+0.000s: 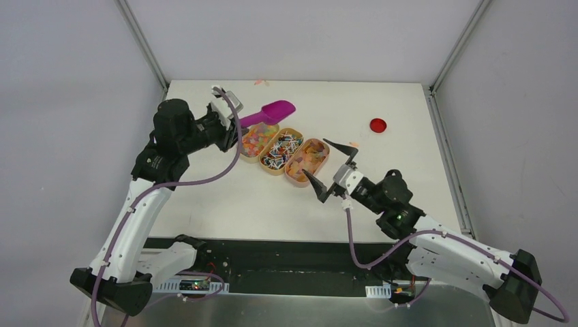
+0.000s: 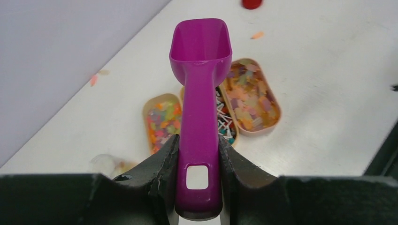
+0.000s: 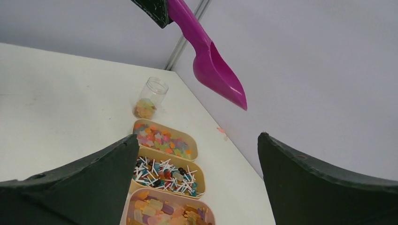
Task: Pack the candies
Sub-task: Scoop the fake candies from the storage box.
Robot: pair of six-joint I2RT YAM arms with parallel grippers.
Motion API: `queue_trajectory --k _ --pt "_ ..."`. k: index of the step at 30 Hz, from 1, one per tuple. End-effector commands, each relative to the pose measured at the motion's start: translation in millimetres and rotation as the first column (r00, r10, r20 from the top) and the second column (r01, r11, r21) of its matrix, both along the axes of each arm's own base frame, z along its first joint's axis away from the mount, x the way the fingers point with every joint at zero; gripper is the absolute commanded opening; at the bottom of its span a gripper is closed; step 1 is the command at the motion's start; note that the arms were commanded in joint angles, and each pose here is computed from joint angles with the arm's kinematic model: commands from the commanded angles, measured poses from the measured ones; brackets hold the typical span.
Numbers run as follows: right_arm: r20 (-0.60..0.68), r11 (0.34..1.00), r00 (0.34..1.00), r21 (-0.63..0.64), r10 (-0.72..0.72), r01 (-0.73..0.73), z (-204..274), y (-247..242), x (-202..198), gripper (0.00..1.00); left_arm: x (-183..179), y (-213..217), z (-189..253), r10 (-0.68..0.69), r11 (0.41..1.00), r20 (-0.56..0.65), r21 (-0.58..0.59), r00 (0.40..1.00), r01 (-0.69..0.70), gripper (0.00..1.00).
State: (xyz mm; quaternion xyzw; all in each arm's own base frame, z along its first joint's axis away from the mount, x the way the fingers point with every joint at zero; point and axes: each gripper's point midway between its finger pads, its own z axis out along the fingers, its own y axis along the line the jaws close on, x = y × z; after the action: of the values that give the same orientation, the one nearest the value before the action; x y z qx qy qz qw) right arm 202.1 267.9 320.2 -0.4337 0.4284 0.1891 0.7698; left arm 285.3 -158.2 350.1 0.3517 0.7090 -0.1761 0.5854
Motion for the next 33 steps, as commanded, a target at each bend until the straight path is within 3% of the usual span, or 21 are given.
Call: queue_trajectory --k 1,3,7,13,18,23,33 --pt "0.149 0.999 0.988 -0.045 0.025 -0.019 37 11 1 0.98 -43 -34 11 -0.294 0.951 0.061 -0.082 0.954 0.299 0.00" --pt "0.174 0.996 0.983 -0.079 0.050 -0.036 40 19 1 0.92 -54 -40 -4 -0.354 0.931 0.024 -0.090 0.935 0.354 0.00" --pt "0.171 0.992 0.982 -0.113 0.075 -0.057 37 27 2 0.90 -59 -38 -28 -0.367 0.929 -0.026 -0.062 0.930 0.365 0.00" --pt "0.132 0.998 0.990 -0.042 0.041 -0.036 33 7 -6 0.97 -34 -18 -51 -0.177 0.984 -0.132 -0.002 0.975 0.178 0.00" --pt "0.105 1.000 0.994 0.019 0.013 -0.015 33 -14 -15 0.99 -12 -2 -66 0.018 0.993 -0.262 0.121 0.965 0.015 0.00" --pt "0.079 0.998 0.997 0.067 -0.017 0.011 36 -30 -19 0.99 -4 -2 -81 0.156 0.959 -0.321 0.275 0.934 -0.066 0.00" --pt "0.068 0.995 0.996 0.091 -0.051 0.045 35 -43 -20 0.99 1 -3 -118 0.321 0.870 -0.444 0.487 0.836 -0.075 0.00"
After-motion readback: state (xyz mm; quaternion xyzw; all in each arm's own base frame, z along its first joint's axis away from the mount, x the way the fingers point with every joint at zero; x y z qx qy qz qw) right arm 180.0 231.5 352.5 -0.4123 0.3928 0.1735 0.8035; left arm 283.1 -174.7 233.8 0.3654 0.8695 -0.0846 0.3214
